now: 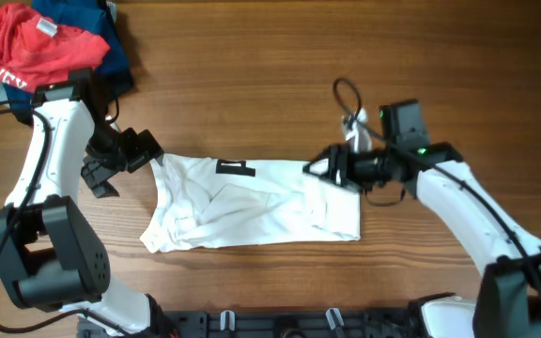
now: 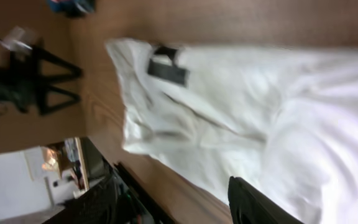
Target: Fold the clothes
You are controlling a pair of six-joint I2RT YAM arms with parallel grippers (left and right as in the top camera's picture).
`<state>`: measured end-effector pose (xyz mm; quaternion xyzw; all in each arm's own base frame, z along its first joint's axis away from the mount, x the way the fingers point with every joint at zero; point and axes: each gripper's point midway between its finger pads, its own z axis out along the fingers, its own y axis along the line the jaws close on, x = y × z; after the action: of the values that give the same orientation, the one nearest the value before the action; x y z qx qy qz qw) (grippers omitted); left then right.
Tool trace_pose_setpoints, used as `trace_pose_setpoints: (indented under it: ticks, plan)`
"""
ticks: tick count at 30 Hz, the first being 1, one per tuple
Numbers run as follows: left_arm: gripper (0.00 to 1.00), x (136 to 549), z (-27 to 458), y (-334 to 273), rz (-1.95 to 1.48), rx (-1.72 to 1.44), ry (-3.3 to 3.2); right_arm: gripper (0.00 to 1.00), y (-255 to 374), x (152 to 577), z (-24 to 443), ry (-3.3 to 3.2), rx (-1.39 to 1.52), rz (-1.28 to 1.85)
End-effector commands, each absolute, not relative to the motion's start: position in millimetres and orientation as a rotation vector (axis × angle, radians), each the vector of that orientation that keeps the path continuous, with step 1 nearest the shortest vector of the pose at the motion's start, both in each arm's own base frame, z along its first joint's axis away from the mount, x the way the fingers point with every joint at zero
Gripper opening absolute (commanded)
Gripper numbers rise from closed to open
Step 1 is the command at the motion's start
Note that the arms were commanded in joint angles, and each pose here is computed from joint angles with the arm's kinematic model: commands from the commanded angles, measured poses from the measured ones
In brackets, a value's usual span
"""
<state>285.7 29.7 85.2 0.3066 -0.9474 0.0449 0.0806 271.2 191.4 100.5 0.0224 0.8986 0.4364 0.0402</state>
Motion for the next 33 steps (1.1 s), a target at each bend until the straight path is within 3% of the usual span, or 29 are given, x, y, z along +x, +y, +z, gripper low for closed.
trace_pose_setpoints:
  ticks: [1, 6, 9, 16, 18, 19, 20, 25, 33]
  plan:
    - [1.00, 285, 89, 26, 0.160, 0.905, -2.844, 0.57, 194, 237, 54, 2.882, 0.085, 1.339]
    - [1.00, 286, 89, 21, 0.199, 0.905, -2.837, 0.57, 196, 201, 21, 3.009, 0.170, 1.338]
    - [1.00, 286, 89, 21, 0.198, 0.905, -2.837, 0.47, 193, 194, 12, 3.046, 0.138, 1.274]
    - [1.00, 286, 89, 21, 0.198, 0.899, -2.840, 0.48, 171, 222, 55, 2.997, 0.162, 0.947]
    - [1.00, 287, 89, 21, 0.200, 0.896, -2.845, 0.57, 157, 230, 80, 2.965, 0.170, 0.809]
    - [1.00, 288, 89, 22, 0.202, 0.880, -2.855, 0.70, 148, 235, 96, 2.940, 0.176, 0.724]
    - [1.00, 289, 89, 22, 0.204, 0.865, -2.865, 0.97, 142, 238, 109, 2.916, 0.179, 0.666]
    - [1.00, 293, 88, 22, 0.208, 0.867, -2.879, 0.99, 110, 248, 147, 2.813, 0.247, 0.503]
    - [1.00, 300, 67, 21, 0.259, 0.737, -2.956, 0.99, 77, 247, 132, 2.876, 0.402, 0.430]
